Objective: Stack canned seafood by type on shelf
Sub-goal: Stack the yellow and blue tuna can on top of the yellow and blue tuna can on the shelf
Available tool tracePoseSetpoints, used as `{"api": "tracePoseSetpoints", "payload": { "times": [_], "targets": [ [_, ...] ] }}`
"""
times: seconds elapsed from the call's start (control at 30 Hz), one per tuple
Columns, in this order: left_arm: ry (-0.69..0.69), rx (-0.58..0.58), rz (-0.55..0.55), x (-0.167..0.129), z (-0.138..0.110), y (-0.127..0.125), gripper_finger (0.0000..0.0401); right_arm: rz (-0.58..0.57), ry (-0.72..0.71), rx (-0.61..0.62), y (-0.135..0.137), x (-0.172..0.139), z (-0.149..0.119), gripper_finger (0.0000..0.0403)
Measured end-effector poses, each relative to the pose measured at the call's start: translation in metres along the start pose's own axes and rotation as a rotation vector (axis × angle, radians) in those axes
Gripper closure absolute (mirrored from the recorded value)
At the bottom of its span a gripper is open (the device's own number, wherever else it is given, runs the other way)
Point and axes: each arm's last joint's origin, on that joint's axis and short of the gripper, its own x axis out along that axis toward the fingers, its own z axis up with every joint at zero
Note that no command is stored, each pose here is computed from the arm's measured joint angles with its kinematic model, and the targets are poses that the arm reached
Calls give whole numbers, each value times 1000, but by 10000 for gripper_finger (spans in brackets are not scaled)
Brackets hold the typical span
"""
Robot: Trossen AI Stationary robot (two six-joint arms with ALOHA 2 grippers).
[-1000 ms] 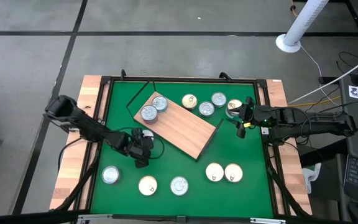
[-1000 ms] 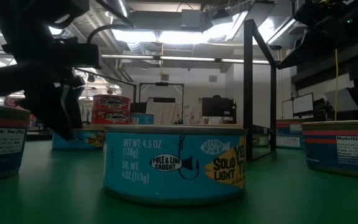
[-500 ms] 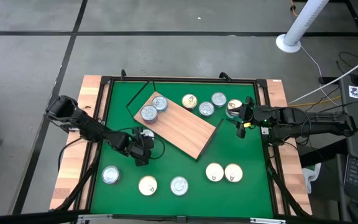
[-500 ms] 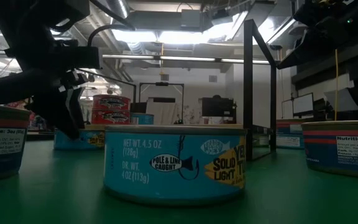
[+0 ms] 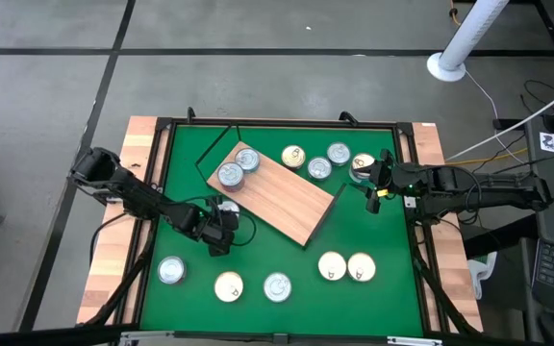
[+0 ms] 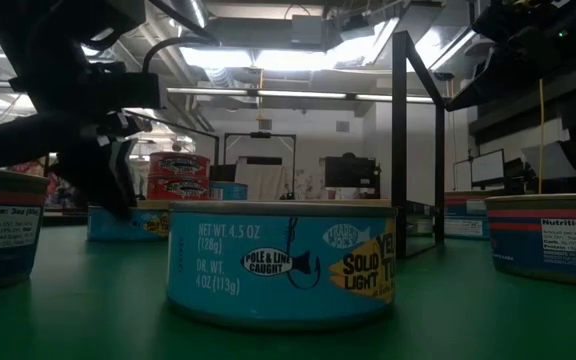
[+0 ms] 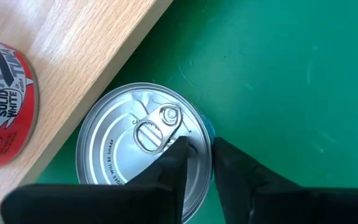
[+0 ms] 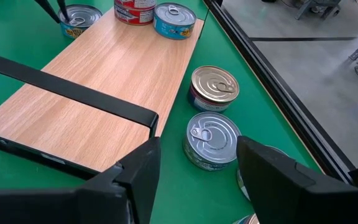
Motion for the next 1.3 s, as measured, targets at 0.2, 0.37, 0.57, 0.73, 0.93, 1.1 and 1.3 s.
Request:
{"api": "tracePoseSetpoints", "payload": {
  "times": [0.2, 0.37, 0.57, 0.73, 0.93, 1.1, 1.3],
  "targets": [
    [1, 0, -7, 0, 0, -1, 366, 0, 0, 0, 0, 0, 0, 191],
    [-2, -1, -11, -1, 1, -1, 394, 0, 0, 0, 0, 0, 0, 191],
    [-9, -9, -33, -5, 8, -3, 400, 0, 0, 0, 0, 0, 0, 191],
    [-17, -26, -53, -8, 13, -4, 401, 0, 1, 0, 0, 0, 0, 191],
    [-50, -56, -61, -14, 23, -6, 401, 0, 1, 0, 0, 0, 0, 191],
    [-72, -111, -67, -18, 30, -6, 401, 0, 0, 0, 0, 0, 0, 191],
    [-97, -168, -78, -24, 37, -7, 401, 0, 1, 0, 0, 0, 0, 191]
  ]
}}
